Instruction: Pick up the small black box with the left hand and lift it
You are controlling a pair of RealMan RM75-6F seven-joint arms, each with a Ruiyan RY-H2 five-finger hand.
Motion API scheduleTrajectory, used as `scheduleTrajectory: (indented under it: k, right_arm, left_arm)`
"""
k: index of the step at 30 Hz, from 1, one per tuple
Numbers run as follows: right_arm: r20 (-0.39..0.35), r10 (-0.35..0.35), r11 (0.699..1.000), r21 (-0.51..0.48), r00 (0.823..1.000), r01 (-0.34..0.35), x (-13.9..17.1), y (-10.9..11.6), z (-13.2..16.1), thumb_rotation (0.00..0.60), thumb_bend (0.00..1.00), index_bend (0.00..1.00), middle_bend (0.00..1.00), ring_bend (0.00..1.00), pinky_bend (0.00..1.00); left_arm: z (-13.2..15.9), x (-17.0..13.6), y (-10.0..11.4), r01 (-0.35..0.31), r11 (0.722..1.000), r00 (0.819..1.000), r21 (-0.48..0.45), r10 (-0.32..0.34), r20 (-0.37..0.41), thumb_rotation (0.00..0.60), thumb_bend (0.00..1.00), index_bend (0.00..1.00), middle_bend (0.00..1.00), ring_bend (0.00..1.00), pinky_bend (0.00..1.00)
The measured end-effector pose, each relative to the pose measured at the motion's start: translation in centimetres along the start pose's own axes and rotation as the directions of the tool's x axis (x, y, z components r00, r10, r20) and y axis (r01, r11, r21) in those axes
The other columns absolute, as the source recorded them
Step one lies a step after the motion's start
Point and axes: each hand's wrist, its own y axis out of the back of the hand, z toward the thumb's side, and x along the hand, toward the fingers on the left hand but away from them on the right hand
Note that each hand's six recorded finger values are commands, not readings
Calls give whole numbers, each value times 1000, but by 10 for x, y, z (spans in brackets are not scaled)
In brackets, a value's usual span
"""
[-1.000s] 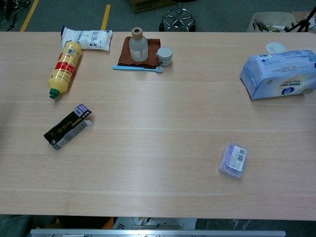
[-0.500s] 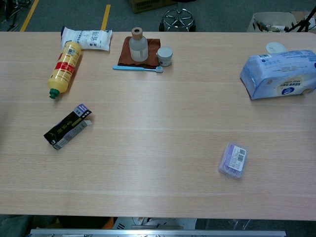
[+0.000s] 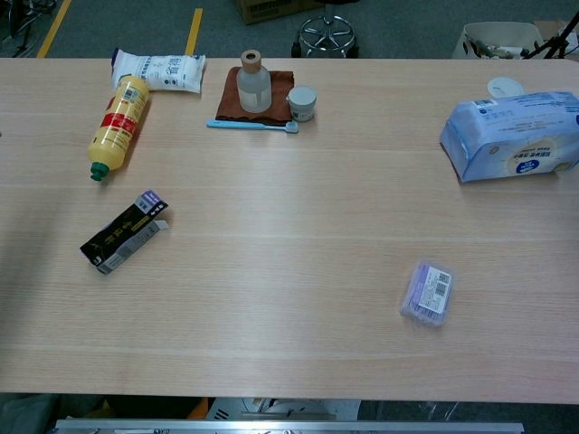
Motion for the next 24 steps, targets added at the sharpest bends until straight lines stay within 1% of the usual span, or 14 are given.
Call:
scheduleTrajectory:
  k: [4,7,9,12,15,20,24]
  right_arm:
    - [-24,-43,999,4,999,43,-13,13,5,600,416,406,285,240,358]
    - [-24,-71,997,5,997,71,-19,21,4,600,416,406,285,240,358]
    - [-21,-78,997,7,997,78,-21,22,3,600,417,406,285,240,358]
    - [-17,-74,997,21,997,75,-22,22,0,600,416,406,285,240,358]
    - [-15,-68,997,41,998,69,-20,20,-2,600,416,406,285,240,358]
    - [3,-58,997,45,998,58,-17,16,-7,600,416,406,285,240,358]
    - [17,-47,998,46,999,46,-16,13,-11,600,417,406,285,240,358]
  left_arm:
    - [6,7,-7,-2,1000,1000,-3,2,14,600,0,56,0,0,55]
    - [10,14,-16,6,1000,1000,1,-6,22,600,0,12,0,0,54]
    - [12,19,-21,18,1000,999,15,-18,27,600,0,0,0,0,54]
    - [19,25,-30,43,998,998,36,-44,39,600,0,0,0,0,54]
    - [27,30,-37,64,997,996,35,-66,57,600,0,0,0,0,54]
    - [40,37,-45,85,996,992,31,-87,92,600,0,0,0,0,54]
    - [50,43,-47,92,995,988,39,-96,120,600,0,0,0,0,54]
